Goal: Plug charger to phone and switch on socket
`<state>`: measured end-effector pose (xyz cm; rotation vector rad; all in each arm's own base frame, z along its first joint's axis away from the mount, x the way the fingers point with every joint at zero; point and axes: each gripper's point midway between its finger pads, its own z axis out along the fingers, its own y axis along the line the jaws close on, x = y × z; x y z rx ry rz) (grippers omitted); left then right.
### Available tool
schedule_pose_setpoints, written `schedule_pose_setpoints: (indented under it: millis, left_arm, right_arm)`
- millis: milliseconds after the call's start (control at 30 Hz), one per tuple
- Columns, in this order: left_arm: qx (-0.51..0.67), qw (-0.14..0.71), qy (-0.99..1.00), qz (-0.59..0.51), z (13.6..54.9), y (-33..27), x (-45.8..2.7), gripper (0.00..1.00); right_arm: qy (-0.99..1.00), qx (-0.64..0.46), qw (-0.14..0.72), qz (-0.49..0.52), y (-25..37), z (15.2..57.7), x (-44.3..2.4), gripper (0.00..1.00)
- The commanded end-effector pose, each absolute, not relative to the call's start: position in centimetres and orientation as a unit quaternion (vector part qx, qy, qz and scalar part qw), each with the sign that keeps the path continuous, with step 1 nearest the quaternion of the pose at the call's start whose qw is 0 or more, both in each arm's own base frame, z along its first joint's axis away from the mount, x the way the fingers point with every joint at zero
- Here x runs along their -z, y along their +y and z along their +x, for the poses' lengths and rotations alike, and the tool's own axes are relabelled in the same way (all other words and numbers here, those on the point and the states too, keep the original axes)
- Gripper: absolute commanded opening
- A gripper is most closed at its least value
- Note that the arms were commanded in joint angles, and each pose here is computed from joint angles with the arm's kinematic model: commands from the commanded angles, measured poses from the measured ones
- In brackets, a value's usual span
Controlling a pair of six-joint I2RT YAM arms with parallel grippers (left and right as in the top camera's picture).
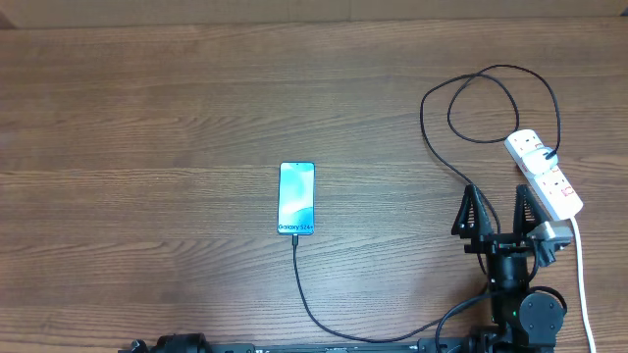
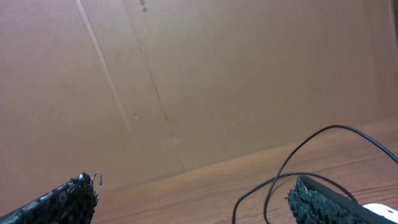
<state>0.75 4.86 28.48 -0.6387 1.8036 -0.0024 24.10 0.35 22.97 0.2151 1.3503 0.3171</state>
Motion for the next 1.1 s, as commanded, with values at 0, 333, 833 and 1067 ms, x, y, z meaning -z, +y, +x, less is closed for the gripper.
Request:
schedule_pose_setpoints:
  millis: [0, 333, 833, 1067]
  left_arm:
    - [0.002, 0.584, 0.761, -0.283, 0.5, 5.0, -28.6, 1.00]
    - [0.002, 0.584, 0.761, -0.283, 0.5, 5.0, -28.6, 0.99]
    - [0.002, 0.584, 0.761, -0.283, 0.5, 5.0, -28.6, 0.99]
    - [0.002, 0.584, 0.761, -0.283, 0.5, 5.0, -28.6, 0.99]
  right_arm:
    - [0.630, -0.141, 0.756, 0.108, 0.1, 24.2, -22.1, 1.00]
    - [0.703, -0.110, 0.690, 0.135, -0.8, 24.6, -16.9, 1.00]
    - [0.703, -0.111, 0.690, 0.135, -0.8, 24.6, -17.0, 1.00]
    - [0.703, -0.111, 0.690, 0.135, -0.8, 24.6, -17.0, 1.00]
